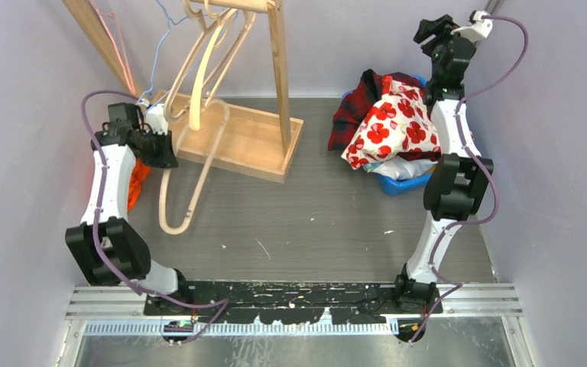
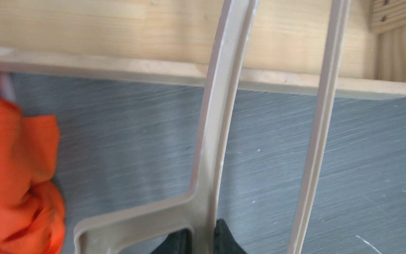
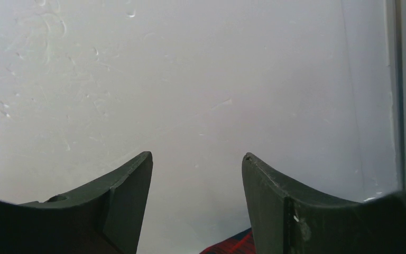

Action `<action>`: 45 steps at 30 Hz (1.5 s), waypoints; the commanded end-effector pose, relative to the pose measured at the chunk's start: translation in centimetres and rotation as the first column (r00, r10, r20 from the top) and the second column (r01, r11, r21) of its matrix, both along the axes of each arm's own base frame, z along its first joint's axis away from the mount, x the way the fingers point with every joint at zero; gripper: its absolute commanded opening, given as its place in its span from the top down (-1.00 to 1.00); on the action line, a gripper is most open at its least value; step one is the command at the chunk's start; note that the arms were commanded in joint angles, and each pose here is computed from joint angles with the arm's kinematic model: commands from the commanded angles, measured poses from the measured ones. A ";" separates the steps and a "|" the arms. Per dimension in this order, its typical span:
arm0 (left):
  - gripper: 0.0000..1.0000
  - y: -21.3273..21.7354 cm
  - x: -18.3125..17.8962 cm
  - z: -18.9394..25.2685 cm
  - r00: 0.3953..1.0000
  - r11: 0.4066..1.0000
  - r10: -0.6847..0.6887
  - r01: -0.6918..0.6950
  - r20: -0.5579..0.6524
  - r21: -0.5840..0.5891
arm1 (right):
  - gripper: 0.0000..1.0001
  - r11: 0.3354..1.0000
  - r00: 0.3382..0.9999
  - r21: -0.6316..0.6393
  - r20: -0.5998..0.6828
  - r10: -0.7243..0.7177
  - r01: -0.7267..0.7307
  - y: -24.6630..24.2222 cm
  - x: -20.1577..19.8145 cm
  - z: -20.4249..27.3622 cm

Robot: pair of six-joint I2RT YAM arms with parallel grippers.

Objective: Remove the skirt from the hanger
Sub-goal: Pick up the hanger at the center of the board.

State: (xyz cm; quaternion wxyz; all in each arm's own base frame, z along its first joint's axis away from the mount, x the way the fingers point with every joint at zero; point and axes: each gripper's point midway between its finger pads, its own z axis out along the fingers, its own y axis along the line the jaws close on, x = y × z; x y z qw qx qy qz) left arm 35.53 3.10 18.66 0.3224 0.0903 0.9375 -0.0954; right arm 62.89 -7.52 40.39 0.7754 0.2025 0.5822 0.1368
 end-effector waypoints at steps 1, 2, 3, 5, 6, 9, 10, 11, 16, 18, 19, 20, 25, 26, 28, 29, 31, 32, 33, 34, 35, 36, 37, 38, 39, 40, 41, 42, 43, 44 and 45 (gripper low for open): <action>1.00 2.5 -4.2 3.5 0.994 0.977 0.111 -0.110 0.002 0.185 | -0.34 0.999 0.987 0.021 0.158 0.044 -0.048 1.7 -0.7 6.0; 1.00 2.7 -4.9 4.0 0.992 0.972 0.126 -0.126 0.014 0.200 | -0.34 0.998 0.985 0.023 0.166 0.050 -0.054 2.0 -0.7 6.3; 1.00 2.7 -5.6 4.4 0.990 0.967 0.141 -0.143 0.024 0.209 | -0.34 0.998 0.984 0.026 0.170 0.052 -0.057 2.1 -0.7 6.5; 1.00 2.3 -7.3 4.5 0.988 0.965 0.150 -0.152 0.024 0.213 | -0.33 0.997 0.983 0.036 0.177 0.058 -0.065 2.3 -0.8 6.7; 1.00 2.2 -8.0 4.1 0.988 0.964 0.155 -0.155 0.021 0.216 | -0.33 0.997 0.982 0.040 0.178 0.060 -0.068 2.4 -0.9 6.7; 1.00 1.5 -10.0 2.2 0.985 0.967 0.171 -0.164 -0.020 0.193 | -0.32 0.996 0.981 0.042 0.183 0.065 -0.074 2.5 -1.3 7.0; 1.00 1.1 -10.6 1.7 0.984 0.971 0.173 -0.164 -0.033 0.176 | -0.32 0.996 0.980 0.040 0.186 0.067 -0.076 2.6 -1.6 7.3; 1.00 0.9 -11.1 1.3 0.983 0.971 0.182 -0.173 -0.036 0.166 | -0.32 0.996 0.980 0.039 0.189 0.068 -0.077 2.6 -1.8 7.5; 1.00 0.8 -12.8 0.3 0.974 0.962 0.223 -0.214 -0.038 0.168 | -0.31 0.996 0.979 0.035 0.190 0.074 -0.082 2.9 -2.7 7.8; 1.00 0.8 -13.0 0.4 0.972 0.961 0.232 -0.222 -0.043 0.167 | -0.31 0.996 0.979 0.035 0.190 0.076 -0.084 3.0 -3.0 7.9; 1.00 0.8 -13.1 0.3 0.971 0.961 0.234 -0.224 -0.048 0.165 | -0.31 0.996 0.979 0.034 0.191 0.075 -0.083 3.0 -3.1 8.0; 1.00 0.7 -13.2 0.4 0.970 0.961 0.239 -0.228 -0.050 0.159 | -0.31 0.996 0.979 0.033 0.192 0.074 -0.082 3.0 -3.2 8.0; 1.00 1.5 -13.9 2.5 0.942 0.927 0.333 -0.333 0.033 0.172 | -0.31 0.997 0.979 0.021 0.190 0.073 -0.078 3.1 -3.6 8.3; 1.00 2.0 -14.1 3.0 0.932 0.914 0.358 -0.362 0.055 0.185 | -0.31 0.997 0.979 0.020 0.190 0.072 -0.077 3.1 -3.7 8.4; 1.00 3.0 -14.2 4.5 0.910 0.884 0.402 -0.415 0.105 0.215 | -0.31 0.997 0.978 0.017 0.193 0.072 -0.077 3.2 -3.8 8.6; 1.00 3.5 -14.1 5.6 0.898 0.870 0.418 -0.439 0.136 0.225 | -0.31 0.997 0.978 0.016 0.196 0.070 -0.075 3.1 -3.9 8.7; 1.00 4.3 -14.1 7.2 0.879 0.846 0.444 -0.475 0.173 0.241 | -0.30 0.997 0.978 0.011 0.198 0.069 -0.073 3.1 -3.8 8.8; 1.00 4.5 -14.0 8.1 0.872 0.838 0.452 -0.488 0.191 0.244 | -0.31 0.997 0.977 0.011 0.200 0.070 -0.074 3.2 -3.8 8.9; 1.00 4.6 -14.0 8.8 0.866 0.833 0.457 -0.496 0.202 0.244 | -0.31 0.997 0.977 0.012 0.202 0.069 -0.073 3.1 -3.7 8.9; 1.00 4.6 -13.9 9.4 0.863 0.831 0.458 -0.501 0.213 0.242 | -0.31 0.997 0.977 0.014 0.203 0.071 -0.075 3.1 -3.6 8.8; 1.00 4.6 -13.8 10.1 0.859 0.830 0.459 -0.506 0.227 0.236 | -0.31 0.997 0.976 0.019 0.203 0.074 -0.080 3.2 -3.5 8.7; 1.00 4.5 -13.7 10.7 0.856 0.830 0.458 -0.508 0.237 0.230 | -0.30 0.997 0.977 0.022 0.202 0.074 -0.080 3.2 -3.5 8.6; 1.00 4.5 -13.4 11.3 0.854 0.831 0.459 -0.510 0.245 0.220 | -0.30 0.996 0.977 0.025 0.202 0.073 -0.080 3.1 -3.4 8.5; 1.00 4.3 -13.3 12.0 0.852 0.835 0.457 -0.510 0.255 0.210 | -0.30 0.997 0.977 0.026 0.202 0.072 -0.079 3.1 -3.3 8.4; 1.00 4.2 -13.1 12.6 0.850 0.837 0.455 -0.510 0.267 0.199 | -0.30 0.996 0.977 0.028 0.203 0.072 -0.079 3.1 -3.2 8.4; 1.00 4.0 -13.0 13.2 0.849 0.840 0.450 -0.507 0.276 0.191 | -0.30 0.996 0.976 0.031 0.204 0.073 -0.081 3.1 -3.1 8.3; 1.00 3.9 -12.8 13.7 0.848 0.841 0.446 -0.506 0.285 0.189 | -0.30 0.996 0.976 0.033 0.206 0.074 -0.083 3.1 -3.0 8.3; 1.00 4.0 -12.8 14.1 0.848 0.838 0.445 -0.508 0.287 0.199 | -0.30 0.996 0.976 0.037 0.207 0.074 -0.084 3.1 -2.9 8.2; 1.00 4.2 -12.8 14.4 0.847 0.833 0.446 -0.511 0.290 0.212 | -0.30 0.995 0.975 0.041 0.207 0.076 -0.086 3.1 -2.8 8.1; 1.00 4.4 -12.8 14.6 0.847 0.827 0.445 -0.513 0.290 0.230 | -0.30 0.995 0.975 0.043 0.207 0.076 -0.087 3.1 -2.6 8.0; 1.00 4.6 -12.8 14.9 0.848 0.823 0.443 -0.514 0.292 0.243 | -0.30 0.995 0.976 0.046 0.205 0.076 -0.087 3.1 -2.5 7.9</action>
